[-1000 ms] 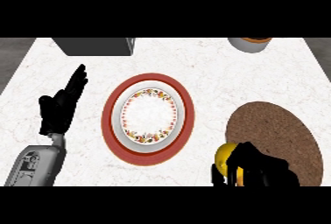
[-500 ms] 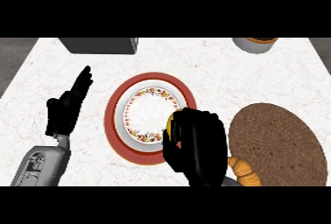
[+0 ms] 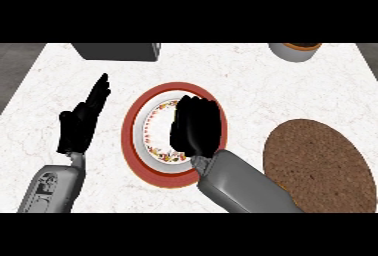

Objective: Pick the lemon from the placemat and place it in the plate

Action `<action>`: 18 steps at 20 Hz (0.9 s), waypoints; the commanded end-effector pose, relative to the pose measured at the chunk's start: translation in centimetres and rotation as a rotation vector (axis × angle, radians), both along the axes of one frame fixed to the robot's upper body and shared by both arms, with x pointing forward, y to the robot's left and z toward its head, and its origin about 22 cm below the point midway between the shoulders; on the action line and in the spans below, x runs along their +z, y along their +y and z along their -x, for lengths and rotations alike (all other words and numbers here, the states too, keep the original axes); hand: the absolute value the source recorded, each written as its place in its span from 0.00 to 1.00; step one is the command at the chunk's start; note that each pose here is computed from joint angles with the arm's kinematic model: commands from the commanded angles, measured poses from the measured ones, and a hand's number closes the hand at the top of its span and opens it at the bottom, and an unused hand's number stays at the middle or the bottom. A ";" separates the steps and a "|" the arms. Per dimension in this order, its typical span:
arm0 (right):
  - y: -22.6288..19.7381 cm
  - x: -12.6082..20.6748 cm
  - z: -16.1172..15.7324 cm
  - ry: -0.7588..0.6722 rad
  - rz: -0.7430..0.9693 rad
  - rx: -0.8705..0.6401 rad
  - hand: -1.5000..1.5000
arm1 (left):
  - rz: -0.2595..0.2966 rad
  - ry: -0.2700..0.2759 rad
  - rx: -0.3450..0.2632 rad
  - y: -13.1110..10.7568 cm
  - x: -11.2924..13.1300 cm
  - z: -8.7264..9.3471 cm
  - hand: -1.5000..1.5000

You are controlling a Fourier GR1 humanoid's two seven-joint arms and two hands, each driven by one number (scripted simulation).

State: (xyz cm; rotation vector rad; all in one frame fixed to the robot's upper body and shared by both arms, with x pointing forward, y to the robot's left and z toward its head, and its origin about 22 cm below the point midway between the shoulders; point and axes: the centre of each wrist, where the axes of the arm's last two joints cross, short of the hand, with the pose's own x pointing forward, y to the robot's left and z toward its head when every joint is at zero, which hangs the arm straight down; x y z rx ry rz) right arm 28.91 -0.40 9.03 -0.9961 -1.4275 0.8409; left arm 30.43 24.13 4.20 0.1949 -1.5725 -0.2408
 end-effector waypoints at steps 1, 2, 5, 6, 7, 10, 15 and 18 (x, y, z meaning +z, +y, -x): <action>0.4 -2.2 -2.1 0.080 -0.064 -0.121 1.00 | -0.005 -0.004 -0.031 0.5 -0.7 -0.5 0.50; 0.5 -2.3 -2.5 0.105 -0.078 -0.142 1.00 | -0.012 -0.012 -0.033 -0.4 0.5 -1.1 0.50; -0.7 -5.0 -2.5 0.169 -0.162 -0.140 0.00 | -0.004 -0.012 -0.021 -0.4 0.4 -1.4 0.50; -0.9 -5.5 -2.7 0.165 -0.195 -0.134 0.00 | -0.004 -0.004 -0.025 -0.9 0.7 -1.7 0.50; -0.6 -4.7 -3.4 0.148 -0.229 -0.151 0.00 | 0.001 -0.002 -0.034 -0.2 0.5 -1.2 0.50; -0.9 -6.4 -4.1 0.145 -0.230 -0.124 0.00 | 0.002 0.008 -0.042 0.3 0.5 -0.8 0.50; -0.4 -5.3 -3.1 0.005 -0.473 -0.081 0.00 | -0.005 -0.004 -0.033 -0.6 1.1 -1.6 0.50; -0.9 -5.2 -3.1 -0.086 -0.583 -0.127 0.00 | 0.001 0.006 -0.036 -0.7 -0.3 -0.2 0.50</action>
